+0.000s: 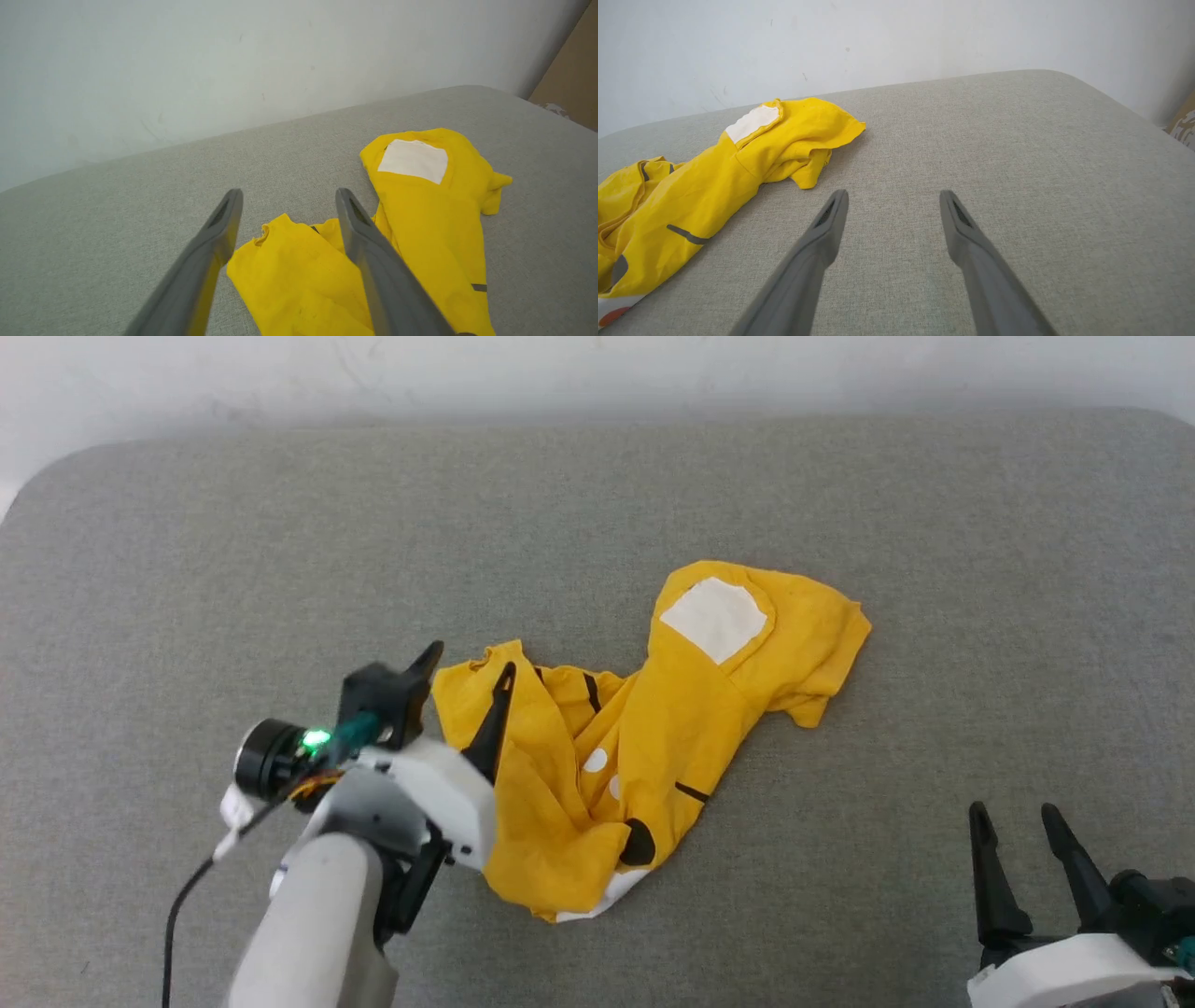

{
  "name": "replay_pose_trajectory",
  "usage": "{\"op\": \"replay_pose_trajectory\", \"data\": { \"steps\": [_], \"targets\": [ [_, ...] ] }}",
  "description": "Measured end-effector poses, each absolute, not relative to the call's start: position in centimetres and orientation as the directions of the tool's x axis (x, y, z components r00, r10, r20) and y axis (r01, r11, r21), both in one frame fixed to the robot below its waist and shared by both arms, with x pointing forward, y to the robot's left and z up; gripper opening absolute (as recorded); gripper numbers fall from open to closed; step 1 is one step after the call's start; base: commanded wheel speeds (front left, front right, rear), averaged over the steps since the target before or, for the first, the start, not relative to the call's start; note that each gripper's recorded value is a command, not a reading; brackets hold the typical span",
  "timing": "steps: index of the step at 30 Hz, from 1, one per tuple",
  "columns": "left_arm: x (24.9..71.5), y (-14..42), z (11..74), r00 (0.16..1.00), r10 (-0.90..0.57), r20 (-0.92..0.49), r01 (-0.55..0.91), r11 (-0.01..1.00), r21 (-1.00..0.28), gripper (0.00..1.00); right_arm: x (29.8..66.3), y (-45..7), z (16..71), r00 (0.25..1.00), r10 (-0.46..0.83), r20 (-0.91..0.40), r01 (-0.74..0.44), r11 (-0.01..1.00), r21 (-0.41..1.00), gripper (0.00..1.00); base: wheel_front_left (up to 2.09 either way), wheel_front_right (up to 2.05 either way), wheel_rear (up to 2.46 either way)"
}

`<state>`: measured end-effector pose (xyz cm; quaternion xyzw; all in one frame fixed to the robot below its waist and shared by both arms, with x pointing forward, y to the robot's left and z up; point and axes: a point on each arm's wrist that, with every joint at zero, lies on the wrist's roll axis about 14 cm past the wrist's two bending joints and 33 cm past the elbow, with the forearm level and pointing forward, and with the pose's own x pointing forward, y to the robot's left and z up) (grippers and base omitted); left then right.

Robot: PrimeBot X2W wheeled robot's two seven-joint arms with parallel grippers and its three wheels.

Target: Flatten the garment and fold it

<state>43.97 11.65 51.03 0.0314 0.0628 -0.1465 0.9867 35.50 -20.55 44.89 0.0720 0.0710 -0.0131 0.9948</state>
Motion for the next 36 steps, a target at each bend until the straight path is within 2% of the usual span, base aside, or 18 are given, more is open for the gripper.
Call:
{"op": "replay_pose_trajectory", "data": {
  "steps": [4,13,19,20,21,28,36],
  "targets": [
    [45.1,11.0,48.5,0.909,-0.301,-0.29,0.314,0.949,-0.002,1.0,35.6,-20.4,44.3,0.987,-0.013,-0.16,0.036,0.989,0.143,1.0,0.0,0.0,0.0],
    [45.6,10.3,42.9,0.781,-0.308,-0.542,0.328,0.942,-0.063,1.0,36.1,-20.2,43.7,0.984,-0.009,-0.177,0.035,0.989,0.146,1.0,0.0,0.0,0.0],
    [45.1,10.0,39.8,0.718,-0.298,-0.628,0.323,0.943,-0.079,1.0,35.9,-20.5,43.2,0.981,-0.017,-0.193,0.045,0.989,0.144,1.0,0.0,0.0,0.0],
    [45.0,9.7,39.6,0.717,-0.302,-0.628,0.326,0.942,-0.081,0.76,35.9,-20.5,43.2,0.981,-0.018,-0.194,0.047,0.988,0.144,1.0,0.0,0.0,0.0],
    [45.0,9.5,39.6,0.723,-0.307,-0.619,0.325,0.942,-0.088,0.0,35.9,-20.5,43.2,0.981,-0.019,-0.195,0.048,0.988,0.144,1.0,0.0,0.0,0.0],
    [45.3,8.8,40.9,0.777,-0.335,-0.534,0.34,0.936,-0.092,0.0,36.0,-20.5,43.6,0.983,-0.016,-0.184,0.043,0.989,0.143,1.0,0.0,0.0,0.0],
    [49.6,7.7,51.7,0.908,-0.382,-0.171,0.383,0.923,-0.033,0.0,36.2,-19.8,44.4,0.986,0.007,-0.166,0.017,0.989,0.144,1.0,0.0,0.0,0.0]
  ]
}}
